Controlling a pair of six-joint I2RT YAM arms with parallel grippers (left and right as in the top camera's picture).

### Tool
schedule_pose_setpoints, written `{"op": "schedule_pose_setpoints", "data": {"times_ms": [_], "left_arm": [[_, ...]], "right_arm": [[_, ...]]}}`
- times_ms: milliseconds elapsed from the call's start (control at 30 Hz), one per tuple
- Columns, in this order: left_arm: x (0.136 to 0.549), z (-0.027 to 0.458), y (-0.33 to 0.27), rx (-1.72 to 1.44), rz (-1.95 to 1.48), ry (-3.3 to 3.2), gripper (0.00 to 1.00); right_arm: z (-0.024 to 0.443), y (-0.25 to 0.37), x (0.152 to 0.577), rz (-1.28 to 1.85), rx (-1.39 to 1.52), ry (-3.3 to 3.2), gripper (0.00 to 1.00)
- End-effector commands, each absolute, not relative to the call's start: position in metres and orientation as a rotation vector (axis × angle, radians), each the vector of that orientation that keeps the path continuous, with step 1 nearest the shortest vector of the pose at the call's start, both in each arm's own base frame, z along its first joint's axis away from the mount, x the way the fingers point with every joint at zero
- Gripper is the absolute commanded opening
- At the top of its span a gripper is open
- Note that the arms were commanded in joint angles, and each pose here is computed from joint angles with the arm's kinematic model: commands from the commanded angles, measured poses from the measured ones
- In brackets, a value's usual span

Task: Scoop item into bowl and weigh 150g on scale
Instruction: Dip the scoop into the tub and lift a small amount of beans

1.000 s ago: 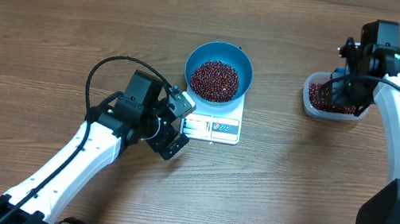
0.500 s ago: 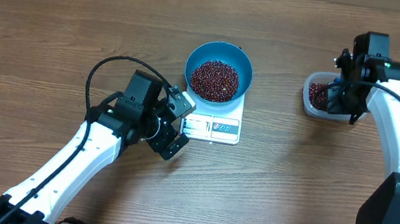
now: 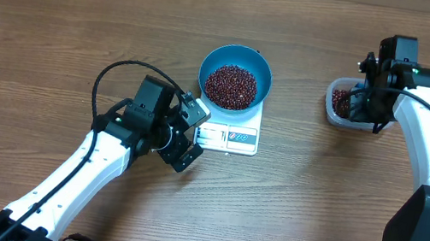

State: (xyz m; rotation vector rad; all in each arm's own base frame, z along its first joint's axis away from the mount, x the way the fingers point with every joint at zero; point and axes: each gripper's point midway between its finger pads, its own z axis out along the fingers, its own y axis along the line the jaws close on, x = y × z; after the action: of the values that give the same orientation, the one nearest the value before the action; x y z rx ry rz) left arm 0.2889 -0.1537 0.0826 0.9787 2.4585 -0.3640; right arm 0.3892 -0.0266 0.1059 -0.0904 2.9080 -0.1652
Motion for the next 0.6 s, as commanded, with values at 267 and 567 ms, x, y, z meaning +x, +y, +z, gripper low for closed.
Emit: {"op": "schedule_pose_setpoints", "data": {"times_ms": [267, 567], "left_arm": [[0.286, 0.08, -0.156, 1.0, -0.376, 2.457, 0.99], [0.286, 0.08, -0.157, 1.0, -0.376, 2.457, 1.0]], "right_arm": [[0.09, -0.012, 0.384, -0.03, -0.089, 2.928, 0.04], [0.091, 0.006, 0.385, 0.119, -0.109, 2.915, 0.04]]}}
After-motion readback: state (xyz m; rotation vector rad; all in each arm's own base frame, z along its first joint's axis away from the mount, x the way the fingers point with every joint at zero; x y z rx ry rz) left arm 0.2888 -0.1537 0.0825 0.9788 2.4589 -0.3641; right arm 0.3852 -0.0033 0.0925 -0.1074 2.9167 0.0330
